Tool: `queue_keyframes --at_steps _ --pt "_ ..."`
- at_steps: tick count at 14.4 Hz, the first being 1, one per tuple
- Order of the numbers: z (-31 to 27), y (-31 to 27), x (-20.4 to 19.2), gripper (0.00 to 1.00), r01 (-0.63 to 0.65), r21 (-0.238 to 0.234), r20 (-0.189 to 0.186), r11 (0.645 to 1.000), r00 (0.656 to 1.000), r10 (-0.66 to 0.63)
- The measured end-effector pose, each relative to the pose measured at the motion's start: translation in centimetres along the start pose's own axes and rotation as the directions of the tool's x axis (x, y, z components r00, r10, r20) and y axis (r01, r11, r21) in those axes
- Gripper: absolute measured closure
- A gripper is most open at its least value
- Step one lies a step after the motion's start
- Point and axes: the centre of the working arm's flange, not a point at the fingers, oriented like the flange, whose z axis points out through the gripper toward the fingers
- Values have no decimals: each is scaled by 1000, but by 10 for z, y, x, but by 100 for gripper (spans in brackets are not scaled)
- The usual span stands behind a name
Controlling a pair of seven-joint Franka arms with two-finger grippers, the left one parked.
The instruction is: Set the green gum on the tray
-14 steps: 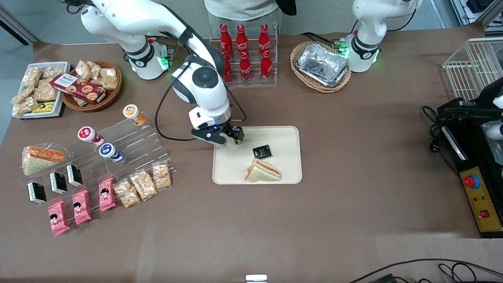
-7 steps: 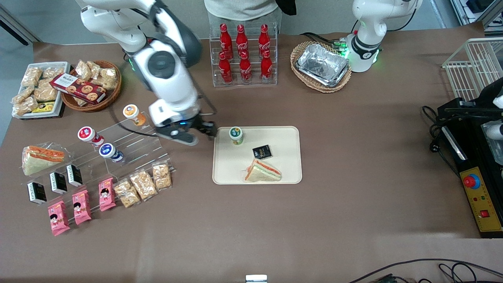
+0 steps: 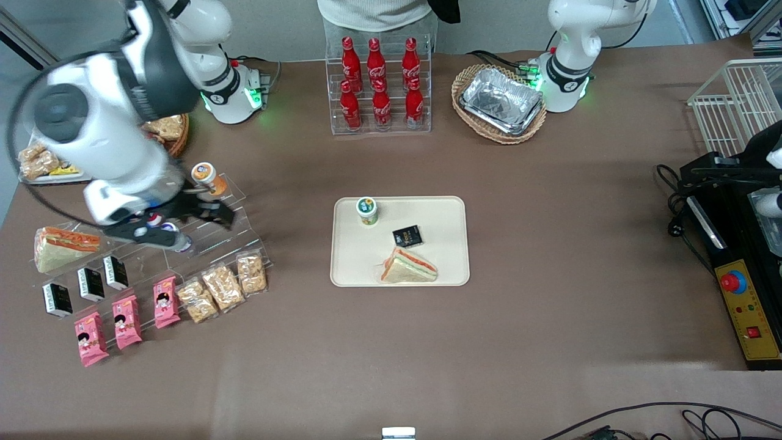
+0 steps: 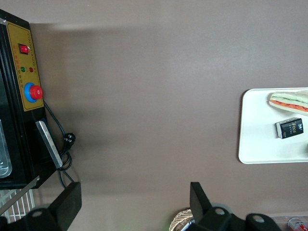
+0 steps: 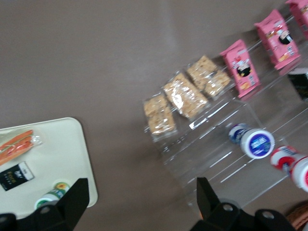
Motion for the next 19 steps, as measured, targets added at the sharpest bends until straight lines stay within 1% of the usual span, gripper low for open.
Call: queue_keyframes --at_steps 2,5,7,10,12,14,16,19 --pt "-5 24 11 0 12 3 -4 1000 1000 -12" --pt "-23 39 18 0 25 1 -8 1000 1000 -25" --pt "-34 69 29 0 84 -3 -13 996 996 -84" --pt "-41 120 41 0 121 -11 10 993 993 -120" --pt "-53 155 48 0 159 -18 -2 987 987 -159" --pt "-63 184 52 0 163 -26 -15 986 986 -163" --pt "-66 195 53 0 158 -25 -19 987 987 -159" --pt "-69 178 52 0 186 -24 -26 982 982 -186"
